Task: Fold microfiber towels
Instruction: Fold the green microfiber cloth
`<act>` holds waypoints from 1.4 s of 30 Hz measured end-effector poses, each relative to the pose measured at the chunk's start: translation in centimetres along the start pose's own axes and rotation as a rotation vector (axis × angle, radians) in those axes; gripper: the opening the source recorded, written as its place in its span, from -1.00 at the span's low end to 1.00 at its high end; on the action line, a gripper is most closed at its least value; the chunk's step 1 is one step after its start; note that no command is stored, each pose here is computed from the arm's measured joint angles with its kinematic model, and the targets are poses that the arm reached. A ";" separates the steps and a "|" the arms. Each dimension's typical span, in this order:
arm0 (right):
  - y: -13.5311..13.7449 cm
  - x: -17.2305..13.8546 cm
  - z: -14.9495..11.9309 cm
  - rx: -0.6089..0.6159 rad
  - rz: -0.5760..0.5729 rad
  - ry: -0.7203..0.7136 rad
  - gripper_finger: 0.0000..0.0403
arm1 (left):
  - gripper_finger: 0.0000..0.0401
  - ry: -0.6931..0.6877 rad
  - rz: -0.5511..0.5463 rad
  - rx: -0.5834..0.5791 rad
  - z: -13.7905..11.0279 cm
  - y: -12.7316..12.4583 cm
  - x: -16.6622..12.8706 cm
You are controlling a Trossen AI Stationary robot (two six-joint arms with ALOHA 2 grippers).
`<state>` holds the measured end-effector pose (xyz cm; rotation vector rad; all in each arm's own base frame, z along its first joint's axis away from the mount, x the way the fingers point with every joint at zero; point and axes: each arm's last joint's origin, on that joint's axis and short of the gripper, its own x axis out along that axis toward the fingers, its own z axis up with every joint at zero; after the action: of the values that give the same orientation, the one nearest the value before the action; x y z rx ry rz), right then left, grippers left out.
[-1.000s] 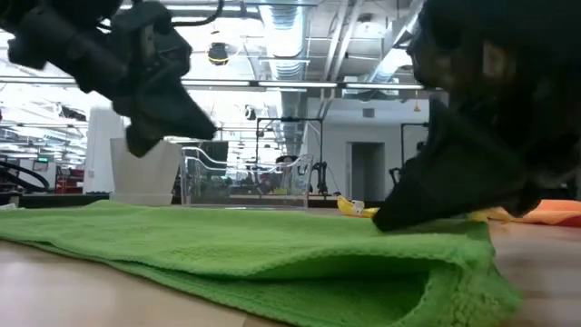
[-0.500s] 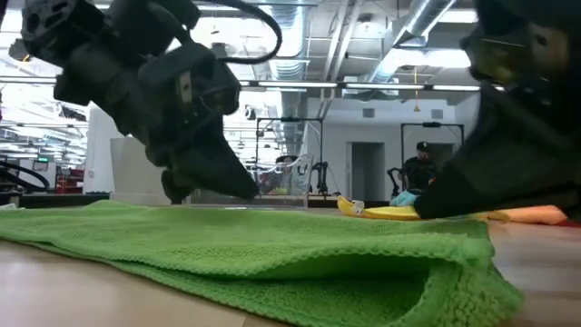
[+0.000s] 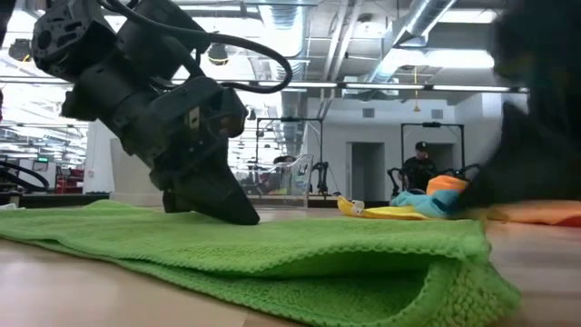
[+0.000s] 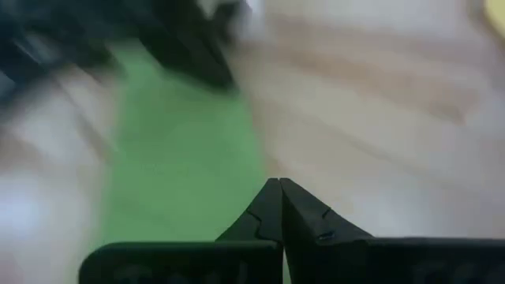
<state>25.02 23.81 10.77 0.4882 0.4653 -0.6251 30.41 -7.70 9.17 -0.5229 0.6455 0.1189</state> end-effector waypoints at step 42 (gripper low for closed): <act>0.9 6.3 3.5 -0.172 -0.023 -0.057 -0.93 | -1.00 -0.038 0.023 -0.022 1.4 1.6 0.2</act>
<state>31.04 19.73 10.36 0.3019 0.4663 -0.6137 30.91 -5.63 9.31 -0.5336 0.6139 0.1575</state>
